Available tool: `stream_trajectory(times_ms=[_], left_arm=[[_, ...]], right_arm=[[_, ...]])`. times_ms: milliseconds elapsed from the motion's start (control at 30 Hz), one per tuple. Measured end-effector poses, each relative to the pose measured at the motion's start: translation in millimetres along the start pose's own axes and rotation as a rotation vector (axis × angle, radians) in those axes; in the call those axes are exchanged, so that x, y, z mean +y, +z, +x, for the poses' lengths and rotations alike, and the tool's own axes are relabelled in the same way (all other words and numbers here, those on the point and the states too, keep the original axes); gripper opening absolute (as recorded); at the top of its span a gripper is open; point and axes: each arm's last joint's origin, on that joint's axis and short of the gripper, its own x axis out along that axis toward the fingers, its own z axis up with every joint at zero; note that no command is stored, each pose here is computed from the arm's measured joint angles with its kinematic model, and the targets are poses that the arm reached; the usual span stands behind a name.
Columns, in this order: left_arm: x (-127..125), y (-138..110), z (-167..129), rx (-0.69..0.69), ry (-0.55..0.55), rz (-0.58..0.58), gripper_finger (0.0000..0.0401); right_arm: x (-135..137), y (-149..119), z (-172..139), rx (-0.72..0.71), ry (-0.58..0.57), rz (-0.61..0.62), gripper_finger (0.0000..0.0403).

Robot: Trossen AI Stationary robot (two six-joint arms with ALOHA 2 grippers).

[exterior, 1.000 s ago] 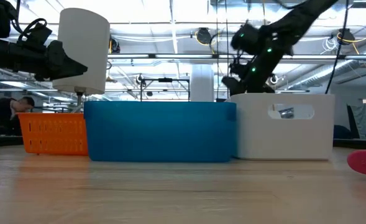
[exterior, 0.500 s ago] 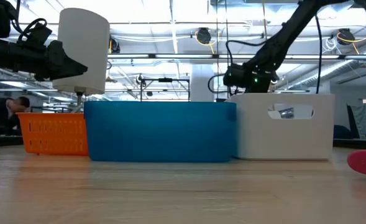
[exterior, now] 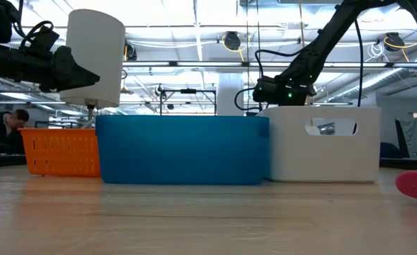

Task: Pick & Place School Supplies
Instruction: Put the yellow crayon box into the white bin

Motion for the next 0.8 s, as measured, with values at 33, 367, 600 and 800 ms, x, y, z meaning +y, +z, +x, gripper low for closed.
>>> stream_trajectory(times_ms=[33,367,600,800], left_arm=[[0.0,-0.1,0.0,0.0,0.0,0.0,0.0182],[0.0,0.0,0.0,0.0,-0.001,0.0,0.0182],[0.0,-0.1,0.0,0.001,-0.001,0.0,0.0182],[-0.1,-0.1,0.0,0.0,-0.001,0.0,0.0182]], right_arm=[[-0.1,-0.2,0.0,0.002,-0.001,0.0,0.0229],[-0.4,-1.9,0.3,0.016,-0.006,0.029,0.0193],[-0.4,-2.3,0.5,0.019,-0.006,0.035,0.0177],[-0.4,-2.5,0.7,0.02,-0.006,0.035,0.0168]])
